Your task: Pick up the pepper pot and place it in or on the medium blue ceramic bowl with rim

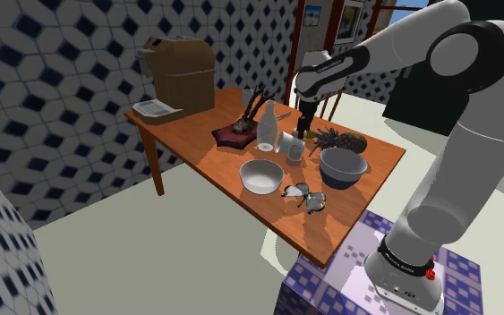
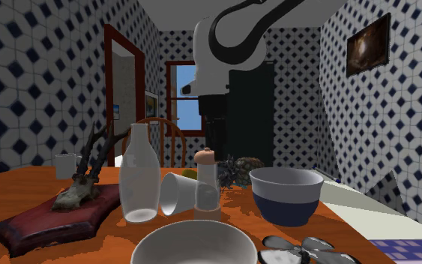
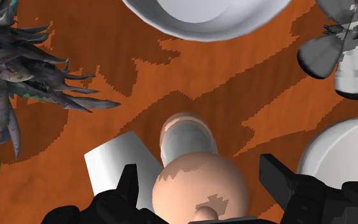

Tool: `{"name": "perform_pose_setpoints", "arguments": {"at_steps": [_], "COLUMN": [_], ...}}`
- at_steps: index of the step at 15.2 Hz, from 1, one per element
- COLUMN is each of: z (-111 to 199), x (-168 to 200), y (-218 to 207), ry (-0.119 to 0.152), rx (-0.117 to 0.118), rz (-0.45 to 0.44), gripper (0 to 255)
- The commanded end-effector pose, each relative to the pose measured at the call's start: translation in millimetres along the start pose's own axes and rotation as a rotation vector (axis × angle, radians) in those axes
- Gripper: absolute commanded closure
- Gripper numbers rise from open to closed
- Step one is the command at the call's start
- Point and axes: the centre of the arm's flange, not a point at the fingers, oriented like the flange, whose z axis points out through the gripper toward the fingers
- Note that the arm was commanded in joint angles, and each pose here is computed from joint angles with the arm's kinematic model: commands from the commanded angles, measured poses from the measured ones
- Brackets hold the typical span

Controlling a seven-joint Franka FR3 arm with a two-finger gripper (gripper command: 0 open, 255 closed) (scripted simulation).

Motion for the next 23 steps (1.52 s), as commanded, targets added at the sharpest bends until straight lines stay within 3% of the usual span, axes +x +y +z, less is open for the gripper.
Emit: {"name": "perform_pose_setpoints", "arguments": {"at_steps": [1,6,7,16,23], "z": [1.5,1.5,1.5,1.5,-35.4], "x": [0.3,0.3,0.3,0.3,-1.6], "y": [-0.2,-0.2,-0.2,-0.2,0.9], "ry": [0.000,0.000,0.000,0.000,0.000], "rx": [0.000,0.000,0.000,0.000,0.000], "rz": [0.000,0.000,0.000,0.000,0.000], "gripper": [0,0,255,255,255]}}
